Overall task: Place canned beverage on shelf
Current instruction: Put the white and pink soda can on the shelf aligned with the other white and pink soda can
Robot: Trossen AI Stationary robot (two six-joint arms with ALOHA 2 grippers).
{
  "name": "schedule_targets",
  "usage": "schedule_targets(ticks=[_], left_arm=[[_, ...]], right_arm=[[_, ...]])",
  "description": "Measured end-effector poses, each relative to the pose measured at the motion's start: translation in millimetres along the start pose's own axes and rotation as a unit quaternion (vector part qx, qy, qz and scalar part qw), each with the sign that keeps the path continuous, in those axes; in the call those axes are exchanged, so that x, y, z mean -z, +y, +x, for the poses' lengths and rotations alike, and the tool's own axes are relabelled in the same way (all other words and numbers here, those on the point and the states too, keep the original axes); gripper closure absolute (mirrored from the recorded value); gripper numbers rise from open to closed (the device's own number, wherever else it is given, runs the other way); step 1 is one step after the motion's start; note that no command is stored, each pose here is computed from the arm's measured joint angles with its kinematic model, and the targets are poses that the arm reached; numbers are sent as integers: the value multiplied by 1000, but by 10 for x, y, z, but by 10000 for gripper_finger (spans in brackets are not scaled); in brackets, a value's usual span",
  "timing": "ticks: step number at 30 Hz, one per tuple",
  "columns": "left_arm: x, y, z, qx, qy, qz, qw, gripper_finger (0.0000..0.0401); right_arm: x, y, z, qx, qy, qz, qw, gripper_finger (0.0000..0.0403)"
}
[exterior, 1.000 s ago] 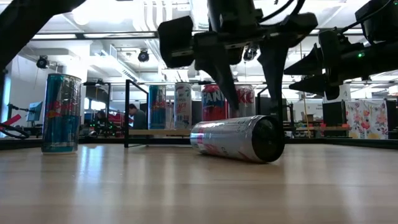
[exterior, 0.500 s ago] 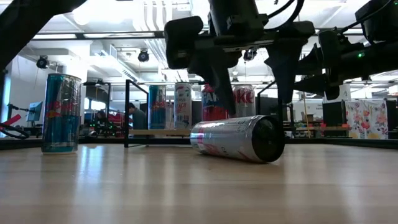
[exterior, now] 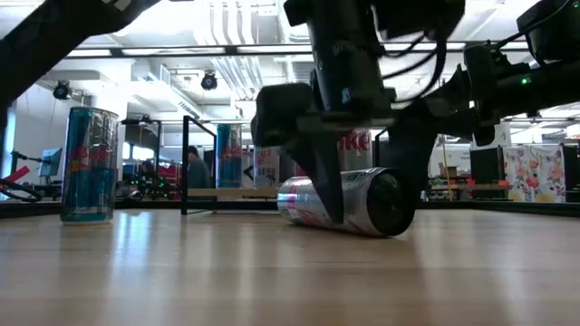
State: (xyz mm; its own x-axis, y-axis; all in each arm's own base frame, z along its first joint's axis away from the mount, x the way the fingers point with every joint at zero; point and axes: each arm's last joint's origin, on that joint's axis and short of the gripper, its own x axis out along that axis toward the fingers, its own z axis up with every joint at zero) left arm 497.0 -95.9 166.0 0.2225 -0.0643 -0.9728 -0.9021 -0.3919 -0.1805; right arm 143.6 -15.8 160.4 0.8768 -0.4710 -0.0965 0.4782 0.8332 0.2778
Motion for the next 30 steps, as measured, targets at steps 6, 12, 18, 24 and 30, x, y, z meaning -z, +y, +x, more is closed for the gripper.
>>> schedule_targets(ticks=[6, 12, 18, 24, 30], left_arm=[[22, 17, 115, -18, 16, 1, 1000, 70], [31, 34, 139, -26, 18, 10, 999, 164], [32, 40, 139, -28, 18, 31, 999, 163], [72, 9, 3, -25, 30, 56, 998, 163], [131, -25, -242, -7, 68, 84, 994, 163]], right_arm=[[11, 0, 6, 1, 4, -2, 1000, 76], [18, -1, 9, 2, 6, -3, 1000, 76], [17, -1, 8, 2, 6, -3, 1000, 76], [17, -1, 8, 2, 6, -3, 1000, 76], [18, -1, 8, 2, 6, -3, 1000, 76]])
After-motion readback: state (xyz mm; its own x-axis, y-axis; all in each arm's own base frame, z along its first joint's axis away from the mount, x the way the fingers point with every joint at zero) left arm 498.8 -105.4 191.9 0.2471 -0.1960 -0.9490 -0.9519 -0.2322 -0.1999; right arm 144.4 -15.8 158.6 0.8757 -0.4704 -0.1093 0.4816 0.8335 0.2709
